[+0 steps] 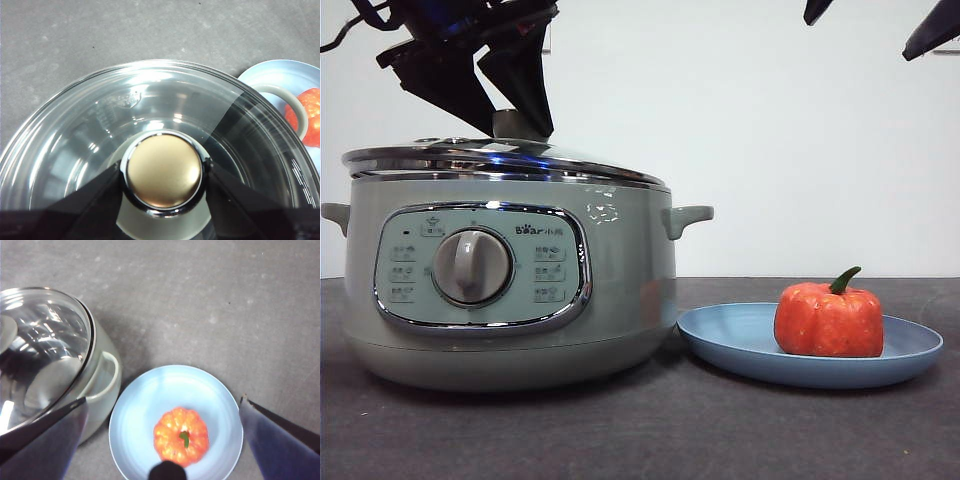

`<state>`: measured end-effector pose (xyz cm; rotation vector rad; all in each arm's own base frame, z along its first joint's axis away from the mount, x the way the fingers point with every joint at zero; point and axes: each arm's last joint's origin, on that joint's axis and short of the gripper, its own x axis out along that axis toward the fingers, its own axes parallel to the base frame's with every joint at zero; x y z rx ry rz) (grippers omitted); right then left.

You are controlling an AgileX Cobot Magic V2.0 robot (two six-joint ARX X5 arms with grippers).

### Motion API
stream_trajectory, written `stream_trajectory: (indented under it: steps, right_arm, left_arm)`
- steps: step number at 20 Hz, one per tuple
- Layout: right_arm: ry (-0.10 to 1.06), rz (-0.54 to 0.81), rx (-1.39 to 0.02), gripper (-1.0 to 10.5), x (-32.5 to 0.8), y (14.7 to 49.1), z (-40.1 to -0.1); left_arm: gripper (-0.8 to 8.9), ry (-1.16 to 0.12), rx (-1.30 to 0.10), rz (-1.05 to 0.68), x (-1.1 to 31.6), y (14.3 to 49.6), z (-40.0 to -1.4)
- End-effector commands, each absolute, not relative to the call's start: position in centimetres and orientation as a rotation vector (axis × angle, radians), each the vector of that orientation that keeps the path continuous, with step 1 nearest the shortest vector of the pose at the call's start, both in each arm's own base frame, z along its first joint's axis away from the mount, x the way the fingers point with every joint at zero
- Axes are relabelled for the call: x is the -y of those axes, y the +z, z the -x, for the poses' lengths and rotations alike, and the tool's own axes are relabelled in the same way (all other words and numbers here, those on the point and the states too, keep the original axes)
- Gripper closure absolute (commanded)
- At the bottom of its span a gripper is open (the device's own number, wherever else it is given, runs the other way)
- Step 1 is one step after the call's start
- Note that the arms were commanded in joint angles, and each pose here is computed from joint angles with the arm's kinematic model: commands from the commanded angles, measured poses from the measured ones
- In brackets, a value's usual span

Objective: Take the pumpkin out from the steamer,put the pumpkin in the blue plate,close the lid

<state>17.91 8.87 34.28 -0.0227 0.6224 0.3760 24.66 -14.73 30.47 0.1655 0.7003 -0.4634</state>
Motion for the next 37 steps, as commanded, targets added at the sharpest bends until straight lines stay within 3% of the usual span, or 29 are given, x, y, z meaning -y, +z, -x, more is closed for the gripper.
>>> stream_trajectory:
  steps: [1, 15, 16, 18, 19, 21, 29, 31, 33, 34, 37]
  right_arm:
    - [0.372, 0.019, -0.632, 4.4, -8.9, 34.0, -17.9]
    - [0.373, 0.022, -0.645, 4.4, -8.8, 33.9, -17.8]
    - [0.372, 0.024, -0.651, 4.4, -8.8, 33.8, -17.8]
    - [0.371, 0.026, -0.658, 4.4, -8.8, 33.8, -17.7]
    - [0.371, 0.026, -0.66, 4.4, -8.8, 33.8, -17.7]
    - [0.371, 0.027, -0.663, 4.4, -8.8, 33.8, -17.7]
    - [0.379, 0.026, -0.66, 4.5, -8.5, 34.0, -17.0]
    - [0.376, 0.03, -0.677, 5.9, -8.2, 34.1, -16.4]
    - [0.377, 0.031, -0.675, 8.0, -7.9, 34.2, -15.7]
    - [0.384, 0.029, -0.655, 8.9, -7.7, 34.4, -15.3]
    - [0.426, 0.005, -0.524, 9.6, -7.5, 34.8, -13.7]
  left_arm:
    - [8.22, -0.47, -0.679, -0.179, 14.9, 30.3, -25.0]
    - [8.1, -0.48, -0.725, -0.141, 15.7, 29.4, -25.3]
    - [7.67, -0.479, -0.734, -0.144, 15.6, 29.3, -25.2]
    - [4.8, -0.478, -0.747, -0.148, 15.6, 29.2, -25.1]
    - [4.16, -0.478, -0.749, -0.149, 15.6, 29.2, -25.1]
    - [4.09, -0.477, -0.751, -0.15, 15.5, 29.3, -25.0]
    - [4.09, -0.478, -0.752, -0.15, 13.3, 32.1, -21.5]
    - [4.16, -0.477, -0.765, -0.153, 12.4, 32.9, -20.0]
    - [6.29, -0.478, -0.771, -0.156, 11.3, 33.8, -18.3]
    - [7.88, -0.482, -0.756, -0.161, 10.8, 34.3, -17.4]
    - [8.22, -0.449, -0.648, -0.222, 9.5, 35.8, -15.5]
